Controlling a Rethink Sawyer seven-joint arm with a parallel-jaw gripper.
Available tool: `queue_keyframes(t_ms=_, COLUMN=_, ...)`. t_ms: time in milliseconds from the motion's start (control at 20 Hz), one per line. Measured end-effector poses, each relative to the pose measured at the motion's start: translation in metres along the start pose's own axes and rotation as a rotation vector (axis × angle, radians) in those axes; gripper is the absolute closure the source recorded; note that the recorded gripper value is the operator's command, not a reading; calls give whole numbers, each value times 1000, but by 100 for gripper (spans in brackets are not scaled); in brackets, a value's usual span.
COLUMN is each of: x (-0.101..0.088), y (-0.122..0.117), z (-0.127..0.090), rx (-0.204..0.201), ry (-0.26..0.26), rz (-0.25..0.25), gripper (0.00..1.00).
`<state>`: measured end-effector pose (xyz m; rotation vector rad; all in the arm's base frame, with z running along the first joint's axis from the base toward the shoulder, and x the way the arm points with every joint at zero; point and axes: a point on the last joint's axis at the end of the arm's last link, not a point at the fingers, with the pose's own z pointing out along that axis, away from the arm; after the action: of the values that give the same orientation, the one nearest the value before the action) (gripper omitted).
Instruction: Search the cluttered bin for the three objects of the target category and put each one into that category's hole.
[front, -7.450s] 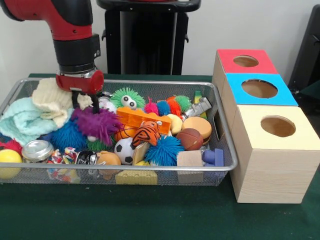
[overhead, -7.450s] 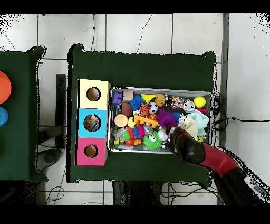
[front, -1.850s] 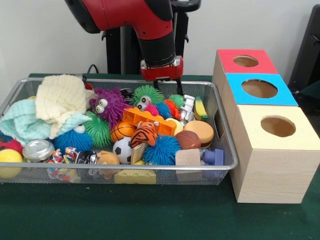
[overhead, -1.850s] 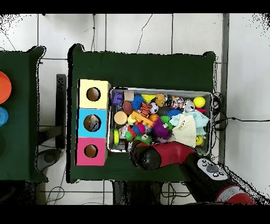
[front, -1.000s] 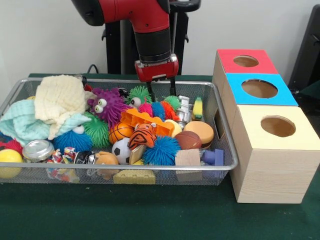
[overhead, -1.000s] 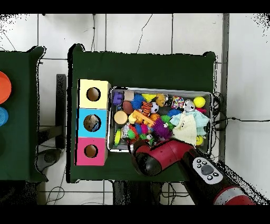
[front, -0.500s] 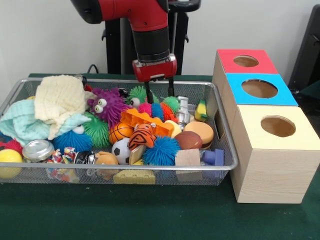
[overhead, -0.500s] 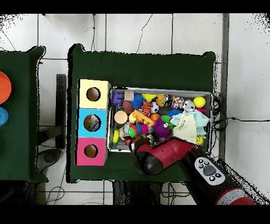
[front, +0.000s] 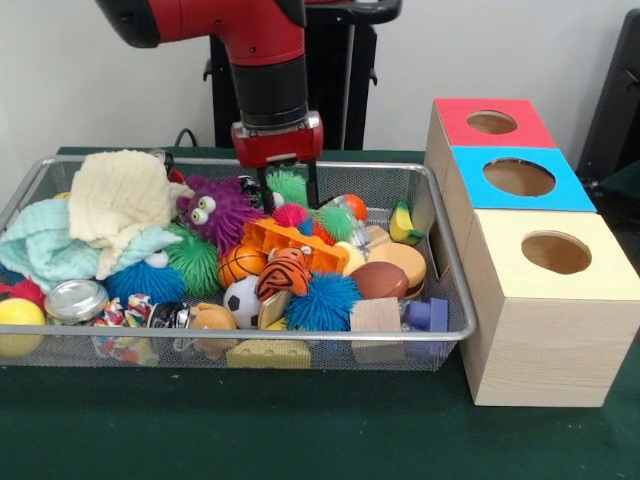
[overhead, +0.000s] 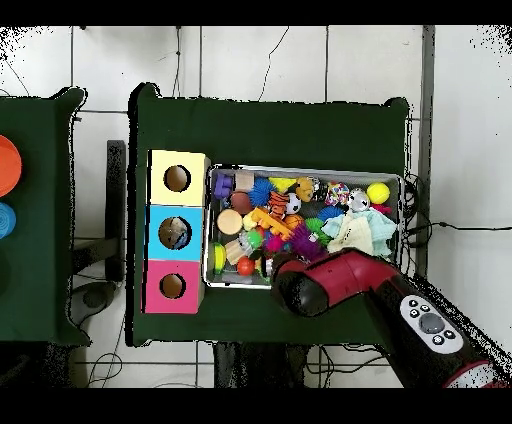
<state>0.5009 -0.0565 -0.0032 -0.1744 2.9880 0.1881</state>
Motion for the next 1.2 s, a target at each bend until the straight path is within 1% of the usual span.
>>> queue_keyframes(t_ms=50, x=-10, y=-9, z=-2, rx=9, ry=0, rz=3, gripper=0)
queue_keyframes(t_ms=150, x=-18, y=-13, z=-3, rx=14, ry=2, rz=2, gripper=0)
queue_keyframes(t_ms=200, x=-28, y=-16, z=-5, rx=20, ry=7, rz=-4, gripper=0)
queue_keyframes(t_ms=450, x=-50, y=-19, z=-10, rx=31, ry=36, rz=-29, gripper=0)
queue_keyframes(t_ms=500, x=-59, y=-20, z=-12, rx=35, ry=52, rz=-39, gripper=0)
queue_keyframes(t_ms=600, x=-70, y=-22, z=-15, rx=40, ry=67, rz=-48, gripper=0)
queue_keyframes(t_ms=750, x=-79, y=-24, z=-18, rx=48, ry=78, rz=-54, gripper=0)
queue_keyframes(t_ms=900, x=-92, y=-27, z=-20, rx=62, ry=67, rz=-54, gripper=0)
queue_keyframes(t_ms=1100, x=-97, y=-26, z=-21, rx=69, ry=57, rz=-62, gripper=0)
queue_keyframes(t_ms=1200, x=-100, y=-23, z=-21, rx=77, ry=43, rz=-79, gripper=0)
